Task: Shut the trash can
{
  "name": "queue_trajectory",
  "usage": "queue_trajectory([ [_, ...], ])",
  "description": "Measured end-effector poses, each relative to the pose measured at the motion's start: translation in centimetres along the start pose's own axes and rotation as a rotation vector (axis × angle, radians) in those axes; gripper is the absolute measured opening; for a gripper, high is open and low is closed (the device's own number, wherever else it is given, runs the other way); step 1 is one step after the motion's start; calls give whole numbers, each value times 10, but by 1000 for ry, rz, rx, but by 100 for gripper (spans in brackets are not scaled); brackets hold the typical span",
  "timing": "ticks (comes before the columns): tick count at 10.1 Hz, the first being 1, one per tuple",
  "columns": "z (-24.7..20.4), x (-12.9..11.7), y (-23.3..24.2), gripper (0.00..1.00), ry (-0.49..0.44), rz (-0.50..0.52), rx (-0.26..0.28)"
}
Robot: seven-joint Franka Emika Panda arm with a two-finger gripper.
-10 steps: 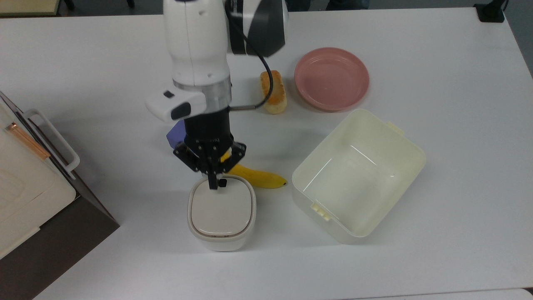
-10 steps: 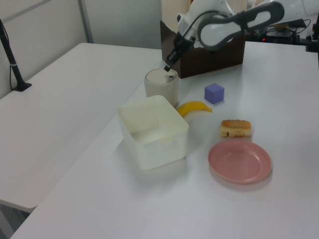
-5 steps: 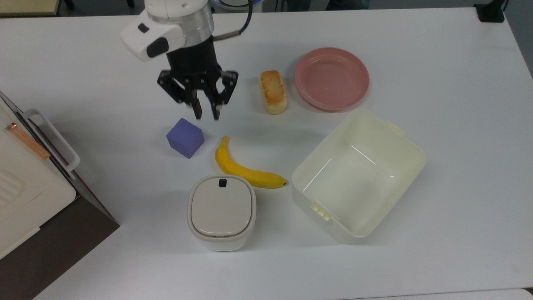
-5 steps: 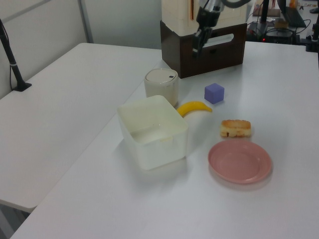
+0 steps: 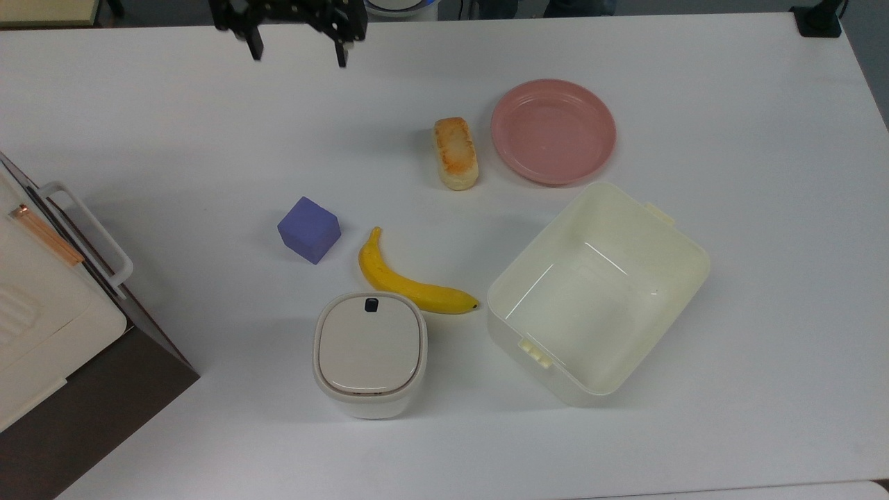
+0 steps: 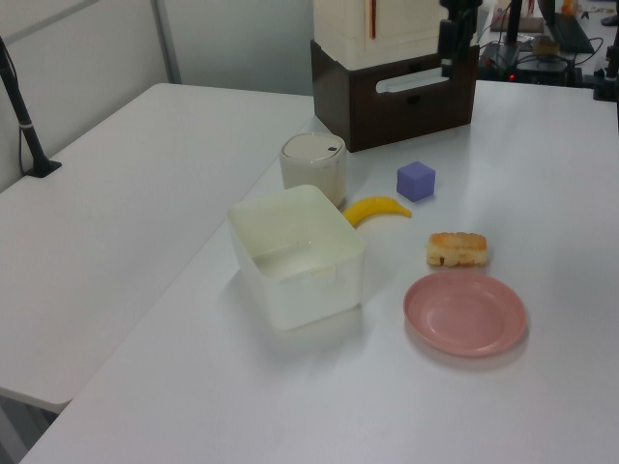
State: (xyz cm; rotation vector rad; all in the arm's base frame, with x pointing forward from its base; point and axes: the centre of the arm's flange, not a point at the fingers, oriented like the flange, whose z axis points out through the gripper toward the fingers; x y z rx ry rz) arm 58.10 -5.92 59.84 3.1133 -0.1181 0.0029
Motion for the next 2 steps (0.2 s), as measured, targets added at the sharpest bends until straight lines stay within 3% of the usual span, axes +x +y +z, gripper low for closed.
queue_trajectory([
  [2,-1,-5,-1,100,-14,-10,-27],
])
